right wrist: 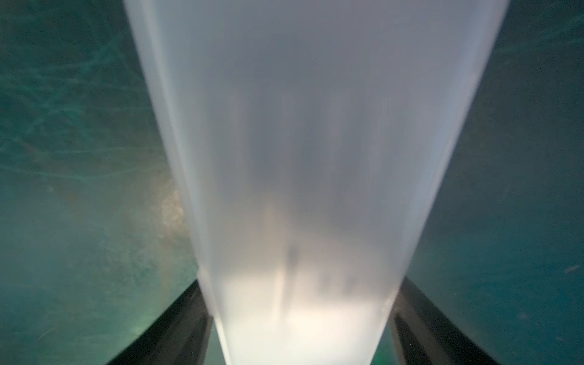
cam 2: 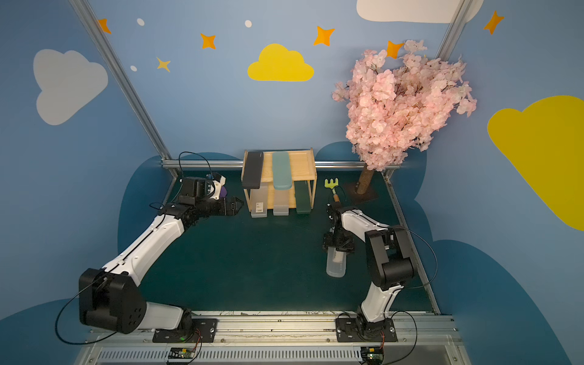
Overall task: Remove the pencil cases from the shelf
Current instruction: Place the pencil case at the center of the board.
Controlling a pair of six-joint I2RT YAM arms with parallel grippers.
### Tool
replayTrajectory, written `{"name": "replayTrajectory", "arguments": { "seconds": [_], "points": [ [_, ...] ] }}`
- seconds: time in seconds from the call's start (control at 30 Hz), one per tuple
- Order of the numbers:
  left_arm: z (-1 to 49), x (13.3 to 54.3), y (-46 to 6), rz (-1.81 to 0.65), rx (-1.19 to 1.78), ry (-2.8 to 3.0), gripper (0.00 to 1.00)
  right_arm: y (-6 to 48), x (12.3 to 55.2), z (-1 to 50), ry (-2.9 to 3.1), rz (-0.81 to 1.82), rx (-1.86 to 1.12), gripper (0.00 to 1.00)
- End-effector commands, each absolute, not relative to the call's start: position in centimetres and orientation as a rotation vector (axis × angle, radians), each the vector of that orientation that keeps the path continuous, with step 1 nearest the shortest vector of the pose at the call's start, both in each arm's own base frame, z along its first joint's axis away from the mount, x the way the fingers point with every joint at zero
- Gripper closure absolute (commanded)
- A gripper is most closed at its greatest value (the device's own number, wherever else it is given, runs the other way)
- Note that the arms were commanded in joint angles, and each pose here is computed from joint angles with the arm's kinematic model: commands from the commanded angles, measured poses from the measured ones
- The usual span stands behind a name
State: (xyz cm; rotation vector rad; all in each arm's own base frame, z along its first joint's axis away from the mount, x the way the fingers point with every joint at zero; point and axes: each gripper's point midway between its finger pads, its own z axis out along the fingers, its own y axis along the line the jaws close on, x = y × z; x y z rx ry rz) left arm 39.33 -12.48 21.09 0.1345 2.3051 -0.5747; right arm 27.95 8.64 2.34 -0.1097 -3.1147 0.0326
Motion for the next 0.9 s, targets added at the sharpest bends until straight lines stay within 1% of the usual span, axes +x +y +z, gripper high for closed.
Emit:
{"name": "replayTrajectory", "arguments": {
  "seconds": [0.0,0.13,0.4,0.87],
  "points": [
    [20.9,39.2,-12.4,-0.562,0.148,2.306,0.0,8.7,28.0,3.0,-3.102,0.033,-0.006,0.3],
    [21.0,39.1,-12.4,-0.562,0.149,2.303,0.0,8.7,29.2,3.7,-3.118,0.043,0.118,0.24],
    [20.9,39.0,-12.3,-0.553,0.151,2.309,0.0,8.7,31.1,3.0,-3.119,0.046,0.266,0.25],
    [20.9,39.0,-12.2,-0.549,0.154,2.308,0.0,5.5,30.4,1.9,-3.112,0.071,0.118,0.27]
  ]
}}
